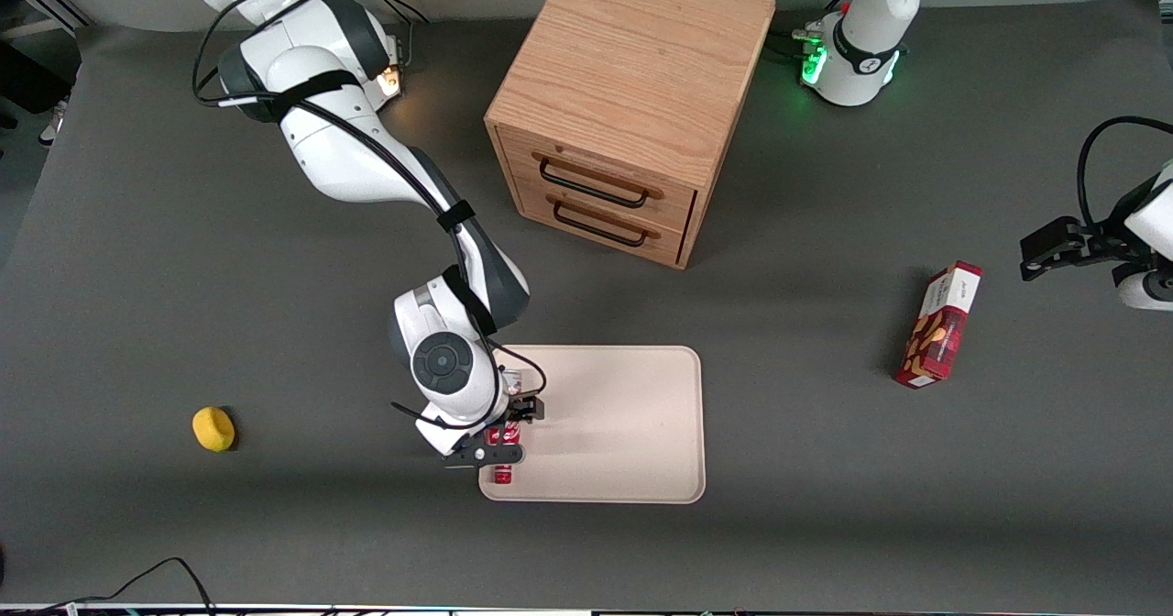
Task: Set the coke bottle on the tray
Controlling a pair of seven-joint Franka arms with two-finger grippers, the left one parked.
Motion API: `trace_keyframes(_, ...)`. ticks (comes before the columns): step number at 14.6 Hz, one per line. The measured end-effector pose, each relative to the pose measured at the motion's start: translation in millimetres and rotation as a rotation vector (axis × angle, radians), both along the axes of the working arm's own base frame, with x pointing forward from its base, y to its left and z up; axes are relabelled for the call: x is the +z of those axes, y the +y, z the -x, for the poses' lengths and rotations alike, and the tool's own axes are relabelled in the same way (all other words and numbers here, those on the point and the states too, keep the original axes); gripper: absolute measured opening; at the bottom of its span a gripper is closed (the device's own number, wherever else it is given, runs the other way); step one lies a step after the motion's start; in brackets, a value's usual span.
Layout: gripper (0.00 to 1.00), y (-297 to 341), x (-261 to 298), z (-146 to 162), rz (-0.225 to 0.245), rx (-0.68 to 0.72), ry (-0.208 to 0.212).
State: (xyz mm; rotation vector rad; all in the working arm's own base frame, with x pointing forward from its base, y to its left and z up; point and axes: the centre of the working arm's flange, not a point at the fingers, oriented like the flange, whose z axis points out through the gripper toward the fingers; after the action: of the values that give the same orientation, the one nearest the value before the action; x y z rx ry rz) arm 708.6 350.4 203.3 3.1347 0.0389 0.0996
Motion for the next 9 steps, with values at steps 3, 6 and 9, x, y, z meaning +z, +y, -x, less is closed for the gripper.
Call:
trace_keyframes(3,1.00,-0.3,0.0,-0.1,0.000,-0.001,0.000)
trace_keyframes(6,1.00,-0.3,0.2,-0.2,0.000,-0.001,-0.001)
trace_keyframes(9,1.00,0.3,5.2,-1.9,-0.003,-0.002,-0.009)
